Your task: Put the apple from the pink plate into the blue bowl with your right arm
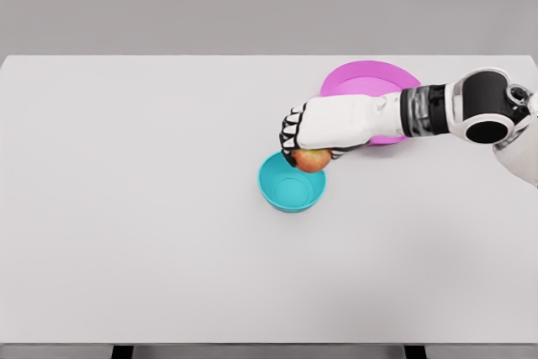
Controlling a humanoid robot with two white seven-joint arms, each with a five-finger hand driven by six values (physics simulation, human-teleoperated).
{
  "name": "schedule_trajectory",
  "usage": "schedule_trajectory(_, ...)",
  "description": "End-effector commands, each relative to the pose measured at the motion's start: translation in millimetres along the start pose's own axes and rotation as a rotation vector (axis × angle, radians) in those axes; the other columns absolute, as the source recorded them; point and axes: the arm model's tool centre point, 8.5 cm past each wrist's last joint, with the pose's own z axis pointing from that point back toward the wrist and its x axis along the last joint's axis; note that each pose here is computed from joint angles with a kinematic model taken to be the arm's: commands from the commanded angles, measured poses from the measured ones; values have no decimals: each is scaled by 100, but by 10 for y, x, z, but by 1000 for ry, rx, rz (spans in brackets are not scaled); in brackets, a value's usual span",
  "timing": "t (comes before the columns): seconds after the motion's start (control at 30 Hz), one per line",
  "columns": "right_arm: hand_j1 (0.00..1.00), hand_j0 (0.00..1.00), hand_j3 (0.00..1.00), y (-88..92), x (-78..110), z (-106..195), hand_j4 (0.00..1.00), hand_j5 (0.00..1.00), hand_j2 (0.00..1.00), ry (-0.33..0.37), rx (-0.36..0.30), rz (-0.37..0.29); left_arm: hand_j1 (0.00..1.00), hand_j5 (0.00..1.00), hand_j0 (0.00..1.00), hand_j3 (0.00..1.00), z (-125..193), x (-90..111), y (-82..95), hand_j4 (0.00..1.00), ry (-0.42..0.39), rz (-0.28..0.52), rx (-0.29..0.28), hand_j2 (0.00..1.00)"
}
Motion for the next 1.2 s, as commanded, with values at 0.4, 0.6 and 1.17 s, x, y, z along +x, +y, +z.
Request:
schedule_trajectory(0.4,36,36,36,-57,135,-277,36,36,36,-66,-19,1,100,100,100,100,1,-9,-1,100,1,1,0,100)
schedule_trajectory(0.6,100,100,100,-71,155,-276,100,100,100,-70,-21,7,100,100,100,100,1,-10,-1,100,1,1,0,100)
schedule_trajectory(1.17,100,100,100,-84,-193,413,100,100,100,108,-85,-26,100,100,100,100,0,0,0,100,0,0,0,100)
